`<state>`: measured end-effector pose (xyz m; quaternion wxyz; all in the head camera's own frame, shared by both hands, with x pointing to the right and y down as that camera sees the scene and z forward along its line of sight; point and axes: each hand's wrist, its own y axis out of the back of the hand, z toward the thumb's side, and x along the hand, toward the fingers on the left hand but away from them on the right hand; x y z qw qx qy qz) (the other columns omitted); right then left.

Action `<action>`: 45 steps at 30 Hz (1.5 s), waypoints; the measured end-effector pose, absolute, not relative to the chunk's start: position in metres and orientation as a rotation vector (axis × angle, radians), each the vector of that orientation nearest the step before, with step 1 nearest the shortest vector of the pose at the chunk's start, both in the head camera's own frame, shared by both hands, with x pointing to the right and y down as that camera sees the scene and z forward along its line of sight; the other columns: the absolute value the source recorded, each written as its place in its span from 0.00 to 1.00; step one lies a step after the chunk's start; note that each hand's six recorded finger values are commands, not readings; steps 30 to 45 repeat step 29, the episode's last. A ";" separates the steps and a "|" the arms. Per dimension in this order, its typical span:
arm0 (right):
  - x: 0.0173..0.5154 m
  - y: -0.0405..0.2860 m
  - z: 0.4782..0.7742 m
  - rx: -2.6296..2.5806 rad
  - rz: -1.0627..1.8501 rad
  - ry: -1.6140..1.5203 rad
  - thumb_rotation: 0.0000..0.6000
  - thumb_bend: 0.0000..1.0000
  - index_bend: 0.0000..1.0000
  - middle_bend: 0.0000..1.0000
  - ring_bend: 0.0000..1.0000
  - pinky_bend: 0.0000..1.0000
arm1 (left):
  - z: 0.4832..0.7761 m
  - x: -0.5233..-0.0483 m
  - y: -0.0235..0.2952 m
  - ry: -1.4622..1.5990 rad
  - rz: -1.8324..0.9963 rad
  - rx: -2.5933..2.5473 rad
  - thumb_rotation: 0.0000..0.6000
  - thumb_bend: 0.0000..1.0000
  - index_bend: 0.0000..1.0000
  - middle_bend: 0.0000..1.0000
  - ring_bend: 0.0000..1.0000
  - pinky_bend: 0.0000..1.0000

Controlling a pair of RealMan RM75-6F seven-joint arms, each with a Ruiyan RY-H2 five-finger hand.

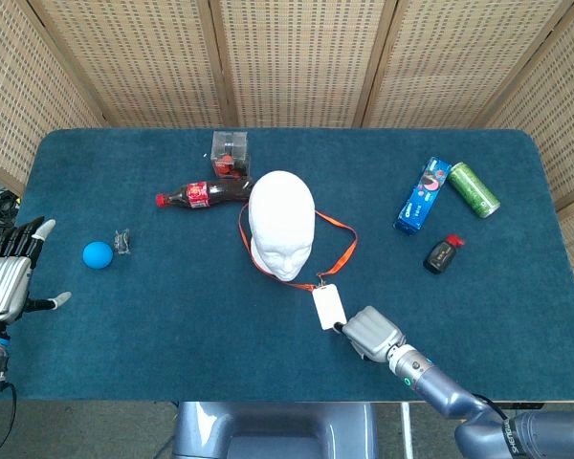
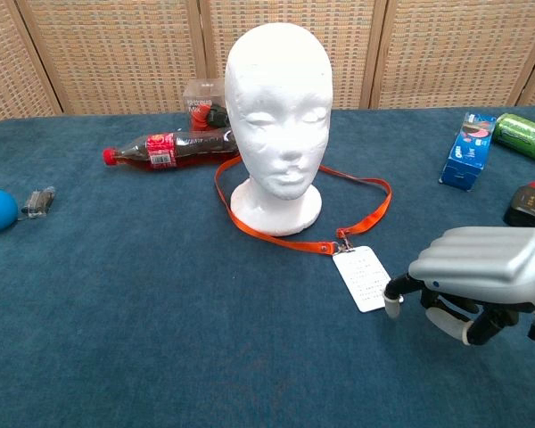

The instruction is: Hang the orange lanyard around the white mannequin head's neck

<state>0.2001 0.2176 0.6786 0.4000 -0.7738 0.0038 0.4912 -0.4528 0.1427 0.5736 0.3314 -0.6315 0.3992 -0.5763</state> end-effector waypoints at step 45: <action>0.336 0.156 0.542 -1.689 1.100 -0.754 1.00 0.00 0.00 0.00 0.00 0.00 | 0.549 -0.459 0.172 1.066 -1.467 -1.603 1.00 0.00 0.00 0.00 0.00 0.00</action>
